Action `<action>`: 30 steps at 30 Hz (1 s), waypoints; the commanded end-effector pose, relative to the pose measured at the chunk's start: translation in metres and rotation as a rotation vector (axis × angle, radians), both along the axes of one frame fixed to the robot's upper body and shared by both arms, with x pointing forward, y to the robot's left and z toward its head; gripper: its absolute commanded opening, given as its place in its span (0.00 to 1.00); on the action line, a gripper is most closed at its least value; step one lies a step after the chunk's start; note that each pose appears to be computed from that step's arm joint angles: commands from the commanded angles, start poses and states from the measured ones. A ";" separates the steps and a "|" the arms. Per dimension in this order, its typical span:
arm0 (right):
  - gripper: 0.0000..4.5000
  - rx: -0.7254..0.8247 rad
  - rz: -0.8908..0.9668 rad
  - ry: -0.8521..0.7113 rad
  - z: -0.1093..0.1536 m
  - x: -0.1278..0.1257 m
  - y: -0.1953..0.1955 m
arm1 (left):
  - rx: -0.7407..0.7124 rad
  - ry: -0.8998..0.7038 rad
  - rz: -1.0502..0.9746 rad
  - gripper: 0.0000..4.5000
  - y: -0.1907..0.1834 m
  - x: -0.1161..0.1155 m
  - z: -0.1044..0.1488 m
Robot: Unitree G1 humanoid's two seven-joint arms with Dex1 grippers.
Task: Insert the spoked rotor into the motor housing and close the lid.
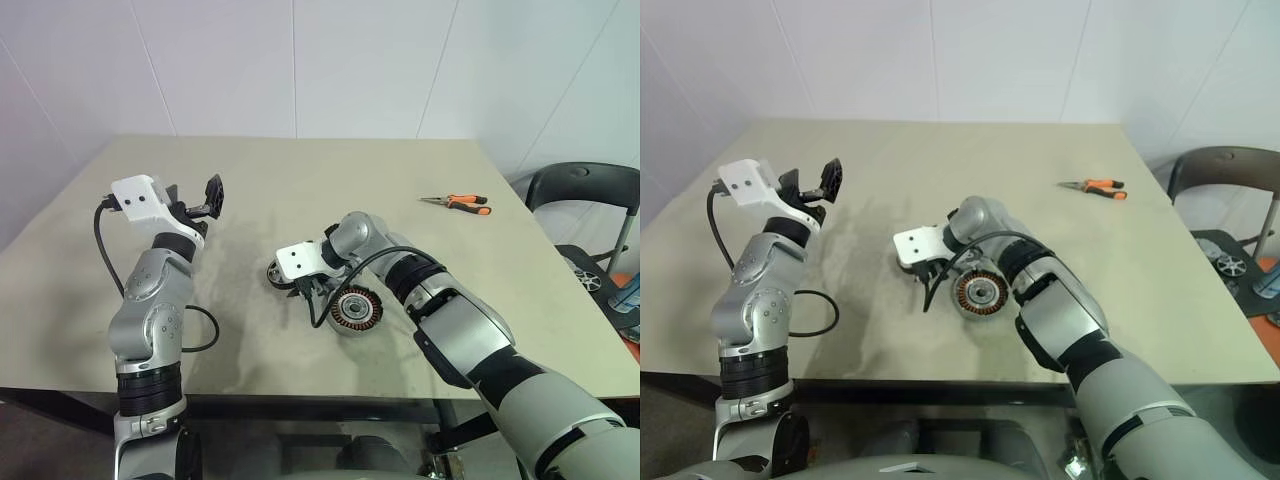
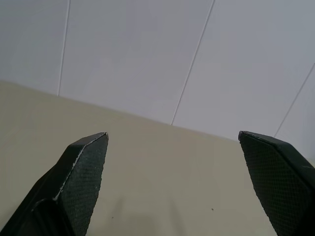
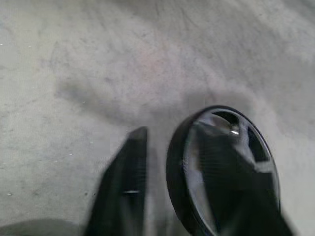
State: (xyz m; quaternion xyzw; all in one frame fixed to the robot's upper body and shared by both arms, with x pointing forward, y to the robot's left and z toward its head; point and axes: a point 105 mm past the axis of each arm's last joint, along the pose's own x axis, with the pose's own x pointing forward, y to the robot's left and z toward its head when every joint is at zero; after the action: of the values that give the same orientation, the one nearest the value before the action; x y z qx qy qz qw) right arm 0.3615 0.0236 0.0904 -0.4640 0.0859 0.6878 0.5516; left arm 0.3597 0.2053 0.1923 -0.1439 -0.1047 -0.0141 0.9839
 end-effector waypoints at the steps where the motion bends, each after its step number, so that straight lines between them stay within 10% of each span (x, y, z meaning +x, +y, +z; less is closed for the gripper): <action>1: 0.24 0.027 0.016 -0.052 0.014 0.003 0.008 | 0.007 -0.060 0.009 1.00 0.001 -0.005 0.015; 30: 0.24 0.048 0.040 0.026 0.018 -0.006 0.008 | 0.159 0.084 -0.448 1.00 -0.005 -0.034 -0.013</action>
State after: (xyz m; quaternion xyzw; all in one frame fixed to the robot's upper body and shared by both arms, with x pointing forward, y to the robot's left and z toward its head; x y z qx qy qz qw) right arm 0.3539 0.0230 0.0915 -0.4466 0.0996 0.7070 0.5393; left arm 0.3234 0.1989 0.1656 -0.0920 -0.0048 -0.2309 0.9686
